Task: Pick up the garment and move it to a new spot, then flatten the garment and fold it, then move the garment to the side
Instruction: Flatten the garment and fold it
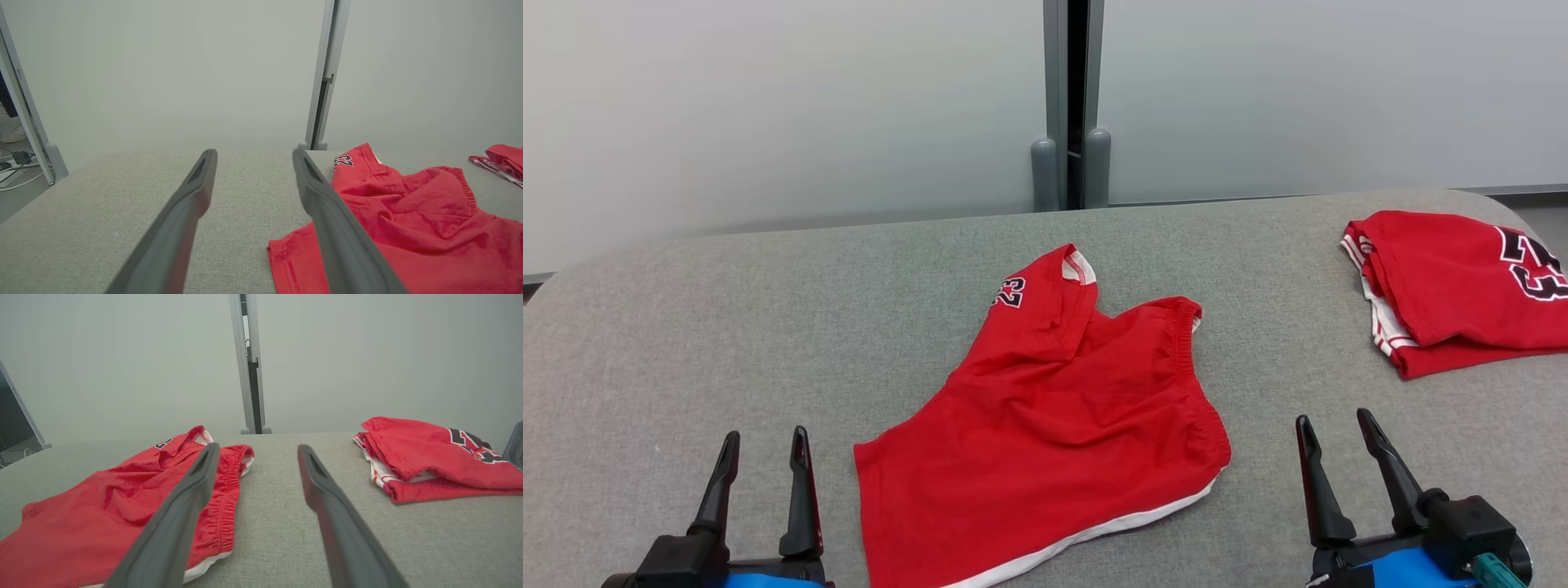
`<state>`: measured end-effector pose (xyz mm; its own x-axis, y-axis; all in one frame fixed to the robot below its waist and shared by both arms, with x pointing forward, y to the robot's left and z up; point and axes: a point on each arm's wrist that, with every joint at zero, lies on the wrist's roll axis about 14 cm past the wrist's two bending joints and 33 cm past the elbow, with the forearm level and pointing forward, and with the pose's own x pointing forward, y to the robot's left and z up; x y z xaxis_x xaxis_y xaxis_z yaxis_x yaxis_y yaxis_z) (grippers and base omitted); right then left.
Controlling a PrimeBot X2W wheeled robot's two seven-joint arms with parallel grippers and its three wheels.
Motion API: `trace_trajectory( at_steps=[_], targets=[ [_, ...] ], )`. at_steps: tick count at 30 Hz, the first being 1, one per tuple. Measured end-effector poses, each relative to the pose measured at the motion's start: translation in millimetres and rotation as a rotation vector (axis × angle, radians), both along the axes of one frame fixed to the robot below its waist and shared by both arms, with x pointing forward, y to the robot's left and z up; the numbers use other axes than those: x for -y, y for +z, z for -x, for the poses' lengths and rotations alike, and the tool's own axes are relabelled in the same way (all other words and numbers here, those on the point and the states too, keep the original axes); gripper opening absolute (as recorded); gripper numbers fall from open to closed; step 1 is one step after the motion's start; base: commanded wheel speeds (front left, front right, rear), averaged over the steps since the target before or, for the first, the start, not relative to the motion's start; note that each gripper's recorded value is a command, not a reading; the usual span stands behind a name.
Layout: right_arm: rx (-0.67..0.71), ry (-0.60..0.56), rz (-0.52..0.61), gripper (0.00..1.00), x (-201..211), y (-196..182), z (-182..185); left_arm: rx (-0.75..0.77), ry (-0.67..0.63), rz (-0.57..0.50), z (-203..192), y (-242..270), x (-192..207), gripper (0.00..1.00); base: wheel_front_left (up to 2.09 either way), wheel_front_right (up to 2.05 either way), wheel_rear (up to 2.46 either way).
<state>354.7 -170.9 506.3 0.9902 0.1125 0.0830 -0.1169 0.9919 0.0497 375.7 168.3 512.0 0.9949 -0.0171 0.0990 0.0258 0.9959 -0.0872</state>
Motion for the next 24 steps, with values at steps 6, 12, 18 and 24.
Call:
trace_trajectory(
  at_steps=[6, 12, 18, 24],
  targets=[
    [-0.066, 0.003, 0.007, 1.0, 1.1, -20.7, 0.4, -0.033, -0.048, -0.001, 3.9, -10.8, 12.3, 1.0, 0.0, 0.0, 0.0],
    [-0.172, 0.026, 0.036, 1.0, 0.6, -53.2, -2.8, -0.129, -0.116, -0.006, 13.1, -42.1, 30.2, 1.0, 0.0, 0.0, 0.0],
    [-0.27, 0.074, 0.077, 1.0, -5.5, -83.1, -8.5, -0.254, -0.162, -0.002, 28.8, -80.3, 41.6, 1.0, 0.0, 0.0, 0.0],
    [-0.321, 0.135, 0.103, 1.0, -17.4, -98.6, -18.0, -0.352, -0.183, 0.013, 42.9, -108.6, 47.3, 1.0, 0.0, 0.0, 0.0]
  ],
)
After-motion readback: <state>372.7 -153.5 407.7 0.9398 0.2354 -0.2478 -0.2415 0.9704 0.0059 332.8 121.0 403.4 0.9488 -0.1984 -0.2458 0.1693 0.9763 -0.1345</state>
